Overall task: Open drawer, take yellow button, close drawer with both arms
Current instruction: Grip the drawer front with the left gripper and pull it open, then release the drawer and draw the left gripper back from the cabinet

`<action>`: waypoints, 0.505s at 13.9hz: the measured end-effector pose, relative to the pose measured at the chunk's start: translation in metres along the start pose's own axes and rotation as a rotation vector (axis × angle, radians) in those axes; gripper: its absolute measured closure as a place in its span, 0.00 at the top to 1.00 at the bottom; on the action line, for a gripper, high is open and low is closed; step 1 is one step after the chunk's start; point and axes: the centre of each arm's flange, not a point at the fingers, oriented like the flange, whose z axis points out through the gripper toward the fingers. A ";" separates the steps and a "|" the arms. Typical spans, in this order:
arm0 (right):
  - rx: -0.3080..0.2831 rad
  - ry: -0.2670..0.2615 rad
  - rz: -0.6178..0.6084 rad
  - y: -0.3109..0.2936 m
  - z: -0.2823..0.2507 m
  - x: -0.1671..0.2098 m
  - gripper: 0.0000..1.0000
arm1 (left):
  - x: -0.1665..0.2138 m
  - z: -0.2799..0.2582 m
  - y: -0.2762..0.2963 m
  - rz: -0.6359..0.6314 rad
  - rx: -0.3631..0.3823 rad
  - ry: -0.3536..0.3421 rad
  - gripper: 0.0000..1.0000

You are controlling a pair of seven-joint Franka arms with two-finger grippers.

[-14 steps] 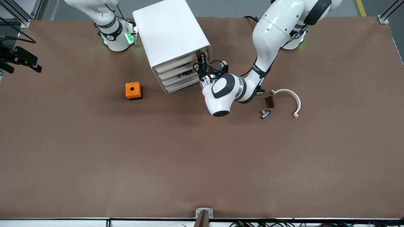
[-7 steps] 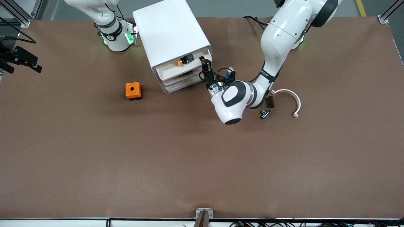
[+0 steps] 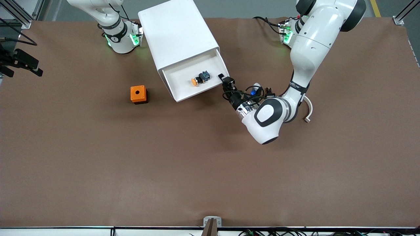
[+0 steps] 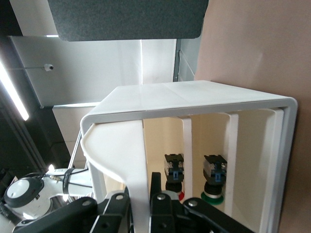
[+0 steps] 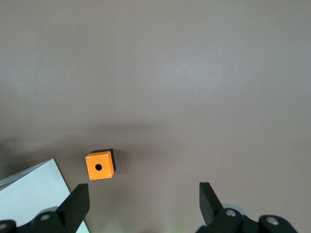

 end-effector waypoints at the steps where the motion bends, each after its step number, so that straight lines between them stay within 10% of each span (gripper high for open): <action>1: 0.000 0.002 0.000 0.000 0.000 0.000 1.00 | 0.002 -0.006 0.000 0.000 -0.001 -0.010 0.15; 7: 0.000 0.005 0.000 0.000 0.000 0.000 1.00 | 0.005 -0.022 -0.001 0.003 -0.013 -0.035 0.21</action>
